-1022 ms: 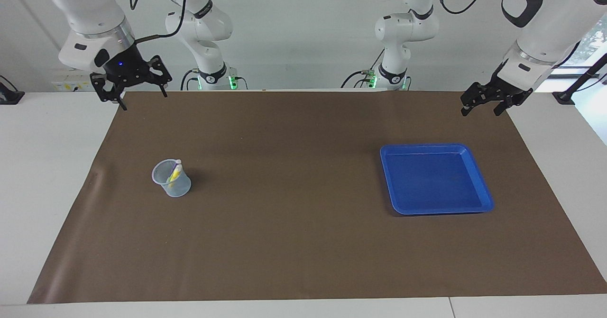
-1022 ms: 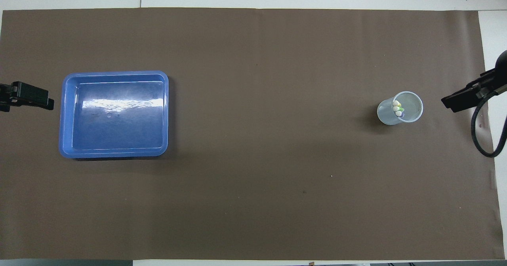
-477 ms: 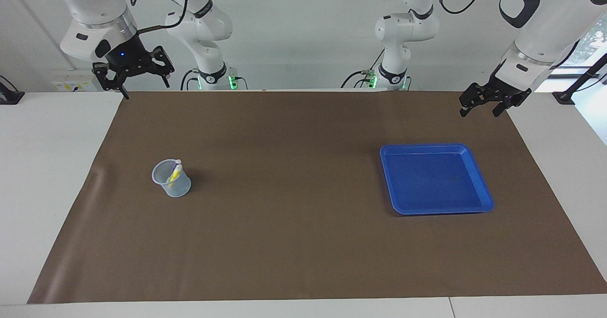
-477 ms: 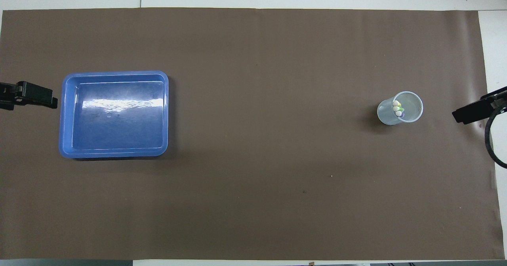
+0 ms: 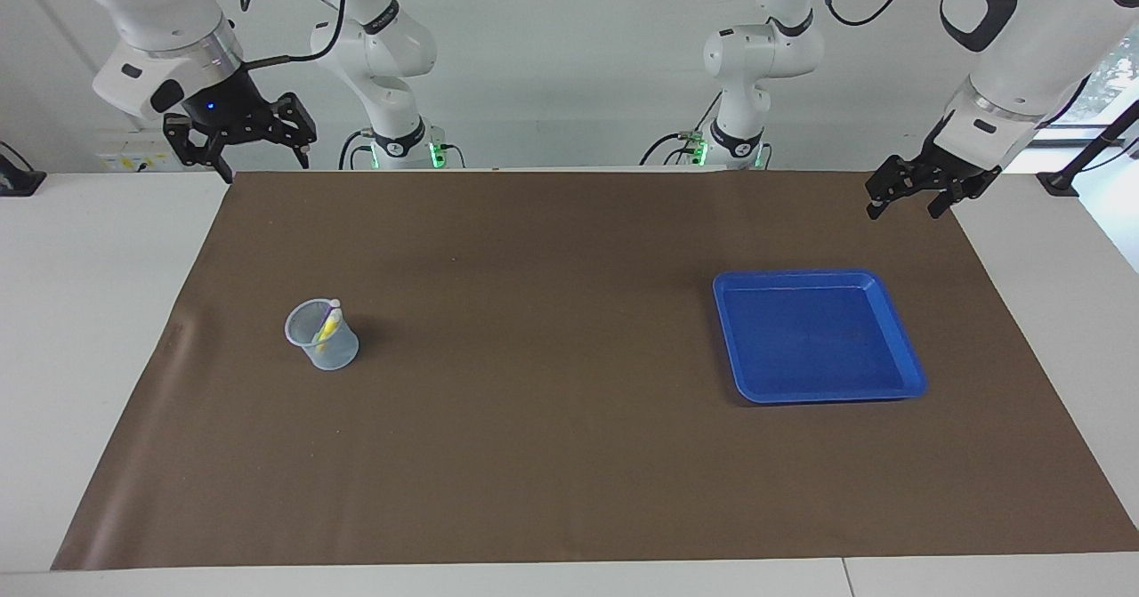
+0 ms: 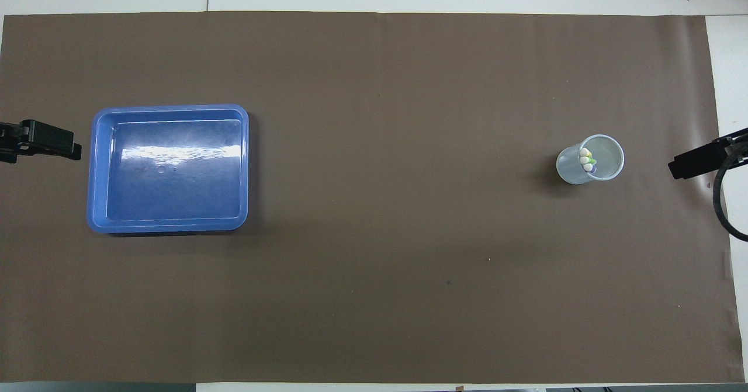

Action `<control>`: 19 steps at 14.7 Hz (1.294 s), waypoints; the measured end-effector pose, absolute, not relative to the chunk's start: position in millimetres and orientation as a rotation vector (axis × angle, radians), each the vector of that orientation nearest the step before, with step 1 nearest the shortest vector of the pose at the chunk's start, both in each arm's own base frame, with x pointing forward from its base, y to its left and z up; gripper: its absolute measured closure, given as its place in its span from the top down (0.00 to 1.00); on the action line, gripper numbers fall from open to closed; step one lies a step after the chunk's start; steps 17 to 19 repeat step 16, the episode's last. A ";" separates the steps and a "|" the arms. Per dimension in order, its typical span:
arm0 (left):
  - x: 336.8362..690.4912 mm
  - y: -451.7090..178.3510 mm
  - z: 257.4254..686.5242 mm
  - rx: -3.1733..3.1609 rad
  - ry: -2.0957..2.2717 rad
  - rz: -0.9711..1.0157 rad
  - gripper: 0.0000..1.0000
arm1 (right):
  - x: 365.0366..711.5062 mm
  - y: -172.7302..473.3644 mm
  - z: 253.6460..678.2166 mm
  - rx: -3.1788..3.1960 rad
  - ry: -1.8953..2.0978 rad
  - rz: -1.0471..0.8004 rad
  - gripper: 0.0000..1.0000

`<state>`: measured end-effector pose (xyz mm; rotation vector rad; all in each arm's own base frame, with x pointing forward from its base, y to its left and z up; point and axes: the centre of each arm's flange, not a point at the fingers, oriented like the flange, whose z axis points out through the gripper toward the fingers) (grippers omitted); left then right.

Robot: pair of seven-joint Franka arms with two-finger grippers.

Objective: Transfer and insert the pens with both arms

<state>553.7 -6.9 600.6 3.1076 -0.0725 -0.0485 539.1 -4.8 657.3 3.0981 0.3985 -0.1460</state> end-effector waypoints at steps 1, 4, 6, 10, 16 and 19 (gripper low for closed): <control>553.7 -6.9 600.6 3.108 -0.072 -0.048 1.00 | 539.1 -6.8 657.3 3.100 0.382 -0.145 1.00; 553.6 -6.8 600.7 3.108 -0.072 -0.048 1.00 | 538.4 -16.3 657.0 3.107 0.320 -0.152 1.00; 553.6 -6.8 600.8 3.108 -0.072 -0.048 1.00 | 537.7 -24.8 656.5 3.111 0.294 -0.158 1.00; 553.5 -6.8 601.0 3.108 -0.072 -0.047 1.00 | 530.3 -21.7 654.9 3.094 0.253 -0.174 1.00; 553.5 -6.8 601.0 3.108 -0.072 -0.047 1.00 | 522.3 -35.7 658.8 3.102 0.159 -0.164 1.00; 553.5 -6.8 601.0 3.108 -0.072 -0.047 1.00 | 522.3 -35.7 658.8 3.102 0.159 -0.164 1.00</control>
